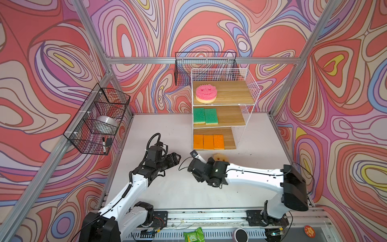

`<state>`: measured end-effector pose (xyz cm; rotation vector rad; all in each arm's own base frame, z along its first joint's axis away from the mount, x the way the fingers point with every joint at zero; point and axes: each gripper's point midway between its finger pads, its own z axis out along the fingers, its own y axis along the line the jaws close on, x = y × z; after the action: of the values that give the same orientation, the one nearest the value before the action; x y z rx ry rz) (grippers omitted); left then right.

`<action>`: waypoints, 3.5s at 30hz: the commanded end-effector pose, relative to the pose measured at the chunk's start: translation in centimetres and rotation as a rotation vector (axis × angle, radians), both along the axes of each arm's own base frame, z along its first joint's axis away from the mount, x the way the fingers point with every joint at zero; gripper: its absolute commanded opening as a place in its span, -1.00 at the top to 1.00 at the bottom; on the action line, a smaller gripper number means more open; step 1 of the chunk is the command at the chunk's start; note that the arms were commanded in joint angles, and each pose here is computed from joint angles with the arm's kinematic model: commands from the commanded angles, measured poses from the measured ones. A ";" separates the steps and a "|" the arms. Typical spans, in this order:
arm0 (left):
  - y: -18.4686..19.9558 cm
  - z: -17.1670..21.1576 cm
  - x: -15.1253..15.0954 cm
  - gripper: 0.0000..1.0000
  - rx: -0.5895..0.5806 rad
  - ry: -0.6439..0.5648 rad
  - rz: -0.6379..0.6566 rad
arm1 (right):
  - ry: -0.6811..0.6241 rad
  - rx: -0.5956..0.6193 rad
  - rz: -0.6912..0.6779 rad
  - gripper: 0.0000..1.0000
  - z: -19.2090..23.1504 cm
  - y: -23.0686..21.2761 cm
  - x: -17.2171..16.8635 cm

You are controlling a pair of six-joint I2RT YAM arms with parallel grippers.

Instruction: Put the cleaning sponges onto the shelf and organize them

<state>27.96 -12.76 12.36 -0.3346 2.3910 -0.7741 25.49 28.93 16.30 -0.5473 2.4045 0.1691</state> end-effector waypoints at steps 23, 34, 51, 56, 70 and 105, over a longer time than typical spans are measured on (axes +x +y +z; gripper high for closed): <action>-16.4 -3.6 2.1 -0.67 -0.033 0.007 -0.306 | 0.500 0.763 -0.338 -0.81 -9.2 -13.3 5.2; -20.7 -5.2 4.1 -0.51 -0.131 0.044 -0.346 | 0.555 0.797 -0.316 -0.62 -11.6 -12.7 5.4; -21.7 -5.9 3.8 -0.40 -0.150 0.060 -0.361 | 0.592 0.757 -0.295 0.23 -13.4 -11.8 5.0; -21.1 -4.9 3.5 -0.41 -0.135 0.042 -0.359 | 0.598 0.707 -0.305 0.45 -14.0 -11.9 4.5; -18.4 -3.3 2.1 -0.42 -0.125 0.023 -0.370 | 0.551 0.770 -0.223 0.59 -10.5 -10.9 4.5; -21.2 -1.7 1.3 0.08 -0.340 -0.035 -0.474 | 0.551 0.869 -0.082 0.55 -6.7 -7.6 4.9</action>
<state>28.84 -33.21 9.61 0.1046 2.3618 -1.3414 29.53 20.84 7.94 0.0636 2.5689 1.3804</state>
